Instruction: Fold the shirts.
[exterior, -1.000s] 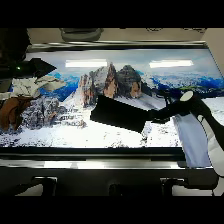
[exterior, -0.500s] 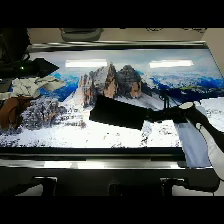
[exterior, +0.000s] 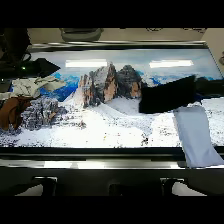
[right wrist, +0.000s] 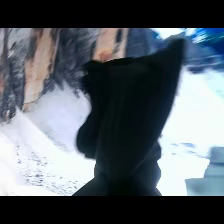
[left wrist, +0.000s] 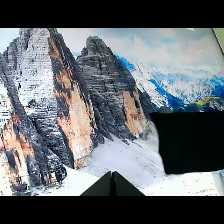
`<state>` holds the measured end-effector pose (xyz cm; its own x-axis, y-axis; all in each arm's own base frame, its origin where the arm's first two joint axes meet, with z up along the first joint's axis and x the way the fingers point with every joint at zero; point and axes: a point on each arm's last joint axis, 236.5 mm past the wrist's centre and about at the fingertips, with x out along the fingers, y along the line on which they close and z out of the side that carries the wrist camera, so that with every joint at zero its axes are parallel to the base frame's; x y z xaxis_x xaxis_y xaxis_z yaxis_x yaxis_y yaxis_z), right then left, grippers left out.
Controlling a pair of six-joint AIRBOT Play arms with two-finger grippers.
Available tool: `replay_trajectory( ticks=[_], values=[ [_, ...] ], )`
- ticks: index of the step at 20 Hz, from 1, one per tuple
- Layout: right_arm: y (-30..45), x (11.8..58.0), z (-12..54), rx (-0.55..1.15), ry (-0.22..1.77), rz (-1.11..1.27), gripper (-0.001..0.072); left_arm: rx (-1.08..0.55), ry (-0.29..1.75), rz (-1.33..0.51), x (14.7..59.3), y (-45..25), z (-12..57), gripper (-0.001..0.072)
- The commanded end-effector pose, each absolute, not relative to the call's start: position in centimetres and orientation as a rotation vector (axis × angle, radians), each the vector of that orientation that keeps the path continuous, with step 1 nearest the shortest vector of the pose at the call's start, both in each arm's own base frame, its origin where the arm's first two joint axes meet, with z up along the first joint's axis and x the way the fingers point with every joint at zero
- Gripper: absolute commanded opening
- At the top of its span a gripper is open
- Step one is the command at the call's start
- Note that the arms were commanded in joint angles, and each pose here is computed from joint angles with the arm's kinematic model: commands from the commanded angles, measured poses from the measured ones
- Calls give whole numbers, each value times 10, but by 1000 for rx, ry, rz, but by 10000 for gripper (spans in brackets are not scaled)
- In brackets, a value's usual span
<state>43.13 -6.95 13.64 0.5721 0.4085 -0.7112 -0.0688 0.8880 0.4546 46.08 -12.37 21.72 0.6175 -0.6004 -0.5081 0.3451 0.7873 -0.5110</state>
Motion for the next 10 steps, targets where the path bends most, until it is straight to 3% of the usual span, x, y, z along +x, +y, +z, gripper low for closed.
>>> replay_trajectory(
  ticks=[1,10],
  values=[
    [-121,401,181,392,920,184,36,-379,723,-560,462,-123,214,28],
    [-151,366,239,427,854,95,37,-347,718,-573,464,-123,210,28]
  ],
)
